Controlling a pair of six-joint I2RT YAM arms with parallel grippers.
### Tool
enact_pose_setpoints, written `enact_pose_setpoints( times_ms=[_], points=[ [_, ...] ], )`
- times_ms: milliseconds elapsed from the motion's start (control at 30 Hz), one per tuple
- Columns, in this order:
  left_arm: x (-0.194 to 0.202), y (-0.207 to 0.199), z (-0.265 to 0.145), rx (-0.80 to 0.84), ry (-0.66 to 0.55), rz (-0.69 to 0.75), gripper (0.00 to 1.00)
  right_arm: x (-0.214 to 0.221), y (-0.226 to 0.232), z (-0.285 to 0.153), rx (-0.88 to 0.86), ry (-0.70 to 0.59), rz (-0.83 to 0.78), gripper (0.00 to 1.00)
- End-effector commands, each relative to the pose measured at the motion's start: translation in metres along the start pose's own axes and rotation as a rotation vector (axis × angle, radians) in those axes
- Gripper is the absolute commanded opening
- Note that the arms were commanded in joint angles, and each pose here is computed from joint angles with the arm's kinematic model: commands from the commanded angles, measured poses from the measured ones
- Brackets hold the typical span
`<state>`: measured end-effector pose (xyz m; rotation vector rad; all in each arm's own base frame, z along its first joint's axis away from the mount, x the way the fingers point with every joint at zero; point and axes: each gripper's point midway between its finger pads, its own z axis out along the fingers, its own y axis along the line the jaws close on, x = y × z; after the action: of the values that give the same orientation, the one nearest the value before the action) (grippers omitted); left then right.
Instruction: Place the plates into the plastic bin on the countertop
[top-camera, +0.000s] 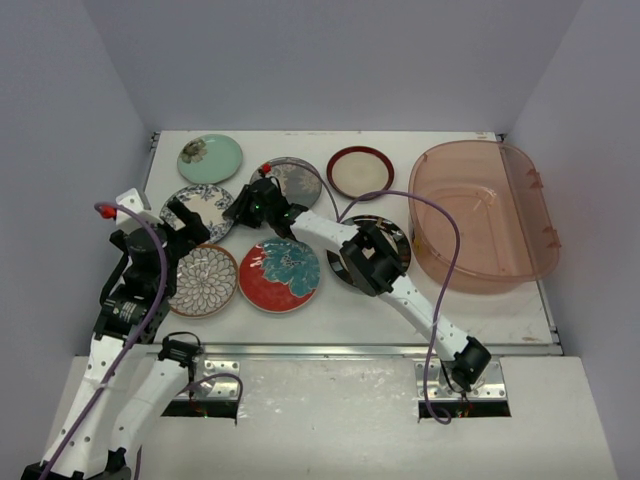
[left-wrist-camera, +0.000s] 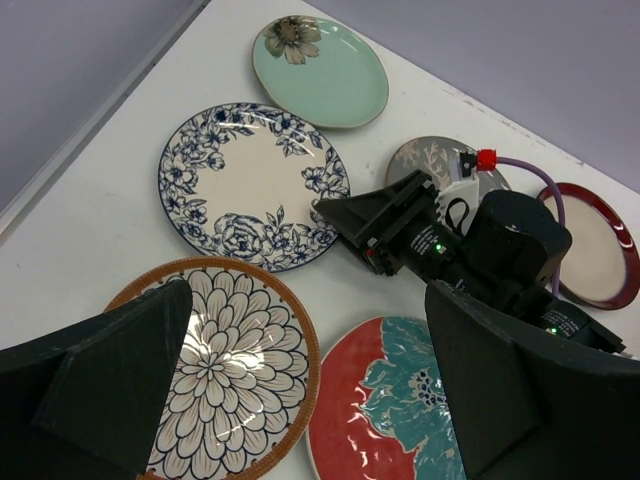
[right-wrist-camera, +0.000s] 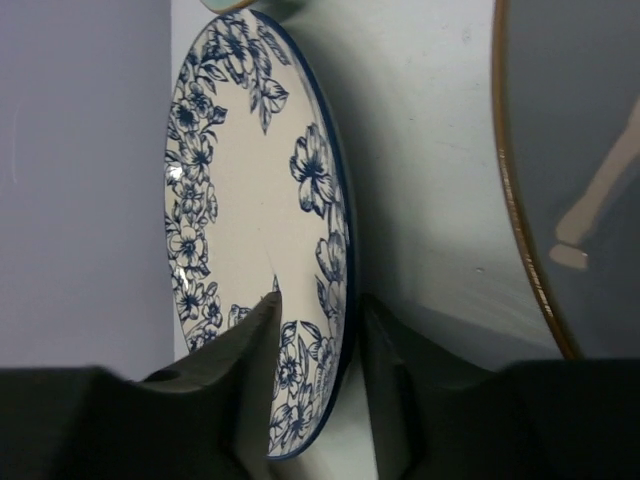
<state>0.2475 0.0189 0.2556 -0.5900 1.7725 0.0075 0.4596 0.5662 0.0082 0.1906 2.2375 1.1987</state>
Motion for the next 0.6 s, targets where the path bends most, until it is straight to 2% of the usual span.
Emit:
enact_pose_setpoints(
  times_ms=[0,67,200,300,333,567],
  points=[
    [-0.012,-0.006,-0.003,0.034,-0.044,-0.014,1.0,0.021,-0.047,0.008,0.12,0.03,0.06,0.33],
    [-0.012,-0.007,-0.004,0.04,-0.045,-0.013,1.0,0.022,-0.048,0.01,0.12,0.037,0.084,0.27],
    [-0.013,-0.008,-0.006,0.049,-0.047,-0.014,1.0,0.028,-0.049,0.013,0.108,0.052,0.135,0.2],
    [-0.013,-0.009,-0.006,0.052,-0.047,-0.013,1.0,0.029,-0.044,0.011,0.095,0.064,0.16,0.08],
    [-0.013,-0.009,-0.006,0.052,-0.046,-0.012,1.0,0.031,-0.044,0.01,0.095,0.07,0.172,0.01],
    [-0.012,-0.009,-0.006,0.053,-0.044,-0.011,1.0,0.004,0.007,-0.009,0.001,0.04,0.224,0.0]
  ],
)
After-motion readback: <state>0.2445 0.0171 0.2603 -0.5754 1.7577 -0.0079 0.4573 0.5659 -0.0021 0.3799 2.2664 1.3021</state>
